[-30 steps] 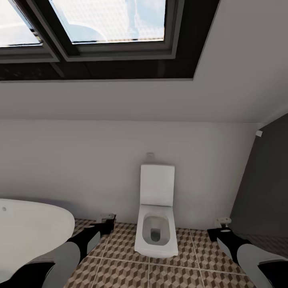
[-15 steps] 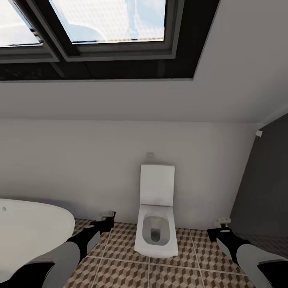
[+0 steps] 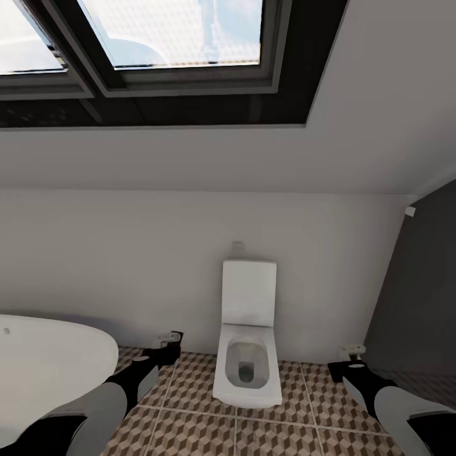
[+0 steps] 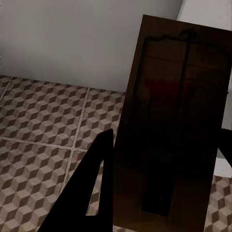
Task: Take the four mousetraps from the cabinet in the bathroom and place them on the bathroom floor. Make sure all four end up on the same floor surface, and ensure that at least two of them are either under or directly next to the same bathroom sink.
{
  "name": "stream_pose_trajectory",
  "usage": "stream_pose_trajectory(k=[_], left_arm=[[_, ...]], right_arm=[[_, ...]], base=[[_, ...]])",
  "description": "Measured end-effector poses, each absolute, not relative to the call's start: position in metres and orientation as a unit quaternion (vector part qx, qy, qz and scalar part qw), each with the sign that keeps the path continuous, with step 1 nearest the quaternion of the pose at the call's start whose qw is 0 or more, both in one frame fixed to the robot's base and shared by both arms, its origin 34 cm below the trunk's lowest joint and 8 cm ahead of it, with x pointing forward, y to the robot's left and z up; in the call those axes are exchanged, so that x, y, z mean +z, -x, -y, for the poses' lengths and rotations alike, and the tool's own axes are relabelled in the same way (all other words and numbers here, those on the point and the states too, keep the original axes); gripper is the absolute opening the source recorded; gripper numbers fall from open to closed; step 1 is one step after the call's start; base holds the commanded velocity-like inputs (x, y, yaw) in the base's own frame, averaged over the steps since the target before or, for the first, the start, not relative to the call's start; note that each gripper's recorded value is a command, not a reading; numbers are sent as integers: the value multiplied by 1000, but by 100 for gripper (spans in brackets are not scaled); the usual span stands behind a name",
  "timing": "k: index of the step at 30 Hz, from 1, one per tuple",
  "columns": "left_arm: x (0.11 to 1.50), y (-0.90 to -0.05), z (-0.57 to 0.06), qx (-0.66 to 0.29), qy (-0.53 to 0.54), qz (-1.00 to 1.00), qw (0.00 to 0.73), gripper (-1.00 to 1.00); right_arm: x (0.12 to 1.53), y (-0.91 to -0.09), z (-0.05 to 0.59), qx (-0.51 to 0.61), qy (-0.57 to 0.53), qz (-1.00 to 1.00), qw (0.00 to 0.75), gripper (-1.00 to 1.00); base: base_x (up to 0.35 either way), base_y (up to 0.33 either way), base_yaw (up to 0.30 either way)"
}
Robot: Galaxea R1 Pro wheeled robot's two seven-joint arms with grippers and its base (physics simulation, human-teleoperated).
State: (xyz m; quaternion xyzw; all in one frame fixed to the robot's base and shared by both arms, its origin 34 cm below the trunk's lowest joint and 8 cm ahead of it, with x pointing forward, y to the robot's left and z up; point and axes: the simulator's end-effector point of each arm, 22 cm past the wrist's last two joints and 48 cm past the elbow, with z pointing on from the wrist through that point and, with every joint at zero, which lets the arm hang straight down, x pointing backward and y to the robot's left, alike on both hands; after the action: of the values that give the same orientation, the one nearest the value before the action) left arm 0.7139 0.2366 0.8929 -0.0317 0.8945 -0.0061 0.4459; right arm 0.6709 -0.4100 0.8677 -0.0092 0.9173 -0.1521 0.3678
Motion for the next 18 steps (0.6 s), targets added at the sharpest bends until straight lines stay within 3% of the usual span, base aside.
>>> stream_pose_trajectory(k=[18], left_arm=[[891, -713, -238, 0, 35, -896, 442, -100]], right_arm=[[867, -670, 409, -150, 7, -919, 365, -100]], base=[[0, 0, 0]])
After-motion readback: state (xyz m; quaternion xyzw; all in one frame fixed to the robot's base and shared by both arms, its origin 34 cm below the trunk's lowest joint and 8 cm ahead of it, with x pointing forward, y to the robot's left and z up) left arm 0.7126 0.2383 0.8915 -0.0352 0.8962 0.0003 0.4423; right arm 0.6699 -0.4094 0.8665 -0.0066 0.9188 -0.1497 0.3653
